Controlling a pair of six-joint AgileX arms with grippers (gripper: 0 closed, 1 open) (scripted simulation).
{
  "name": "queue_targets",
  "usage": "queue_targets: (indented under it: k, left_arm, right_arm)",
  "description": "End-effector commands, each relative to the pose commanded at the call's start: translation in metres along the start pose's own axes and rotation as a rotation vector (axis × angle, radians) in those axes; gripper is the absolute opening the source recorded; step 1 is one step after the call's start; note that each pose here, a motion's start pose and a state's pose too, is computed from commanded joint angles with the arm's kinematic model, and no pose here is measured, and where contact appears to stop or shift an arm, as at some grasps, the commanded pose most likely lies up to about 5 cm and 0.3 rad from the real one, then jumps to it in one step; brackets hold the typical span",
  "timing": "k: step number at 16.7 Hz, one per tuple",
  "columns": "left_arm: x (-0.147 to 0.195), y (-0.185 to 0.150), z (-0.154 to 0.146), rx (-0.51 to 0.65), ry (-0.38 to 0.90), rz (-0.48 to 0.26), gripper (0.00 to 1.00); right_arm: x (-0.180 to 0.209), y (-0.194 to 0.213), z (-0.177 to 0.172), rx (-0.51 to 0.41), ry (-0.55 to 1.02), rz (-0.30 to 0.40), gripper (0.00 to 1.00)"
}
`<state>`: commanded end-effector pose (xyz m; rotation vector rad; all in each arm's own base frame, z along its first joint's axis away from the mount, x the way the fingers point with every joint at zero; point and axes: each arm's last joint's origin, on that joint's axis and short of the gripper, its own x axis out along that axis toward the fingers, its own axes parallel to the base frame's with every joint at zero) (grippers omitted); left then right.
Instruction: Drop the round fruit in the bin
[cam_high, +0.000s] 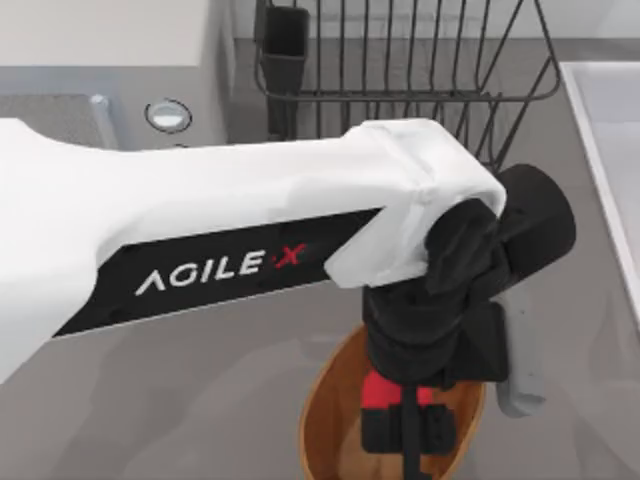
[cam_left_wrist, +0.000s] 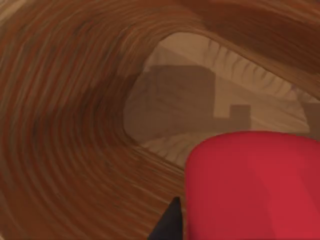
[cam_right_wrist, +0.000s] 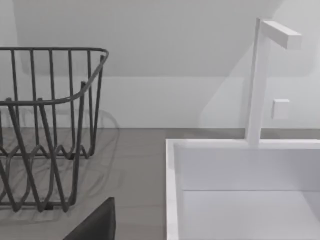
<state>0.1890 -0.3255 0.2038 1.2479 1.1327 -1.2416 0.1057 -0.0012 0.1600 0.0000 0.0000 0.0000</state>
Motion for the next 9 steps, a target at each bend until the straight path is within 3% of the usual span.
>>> queue_targets:
  k: [3, 9]
  left_arm:
    - [0.0000, 0.0000, 0.0000, 0.000, 0.000, 0.000, 0.98]
    - [0.0000, 0.0000, 0.0000, 0.000, 0.000, 0.000, 1.00]
  right_arm:
    - [0.0000, 0.0000, 0.0000, 0.000, 0.000, 0.000, 1.00]
    - [0.0000, 0.0000, 0.0000, 0.000, 0.000, 0.000, 1.00]
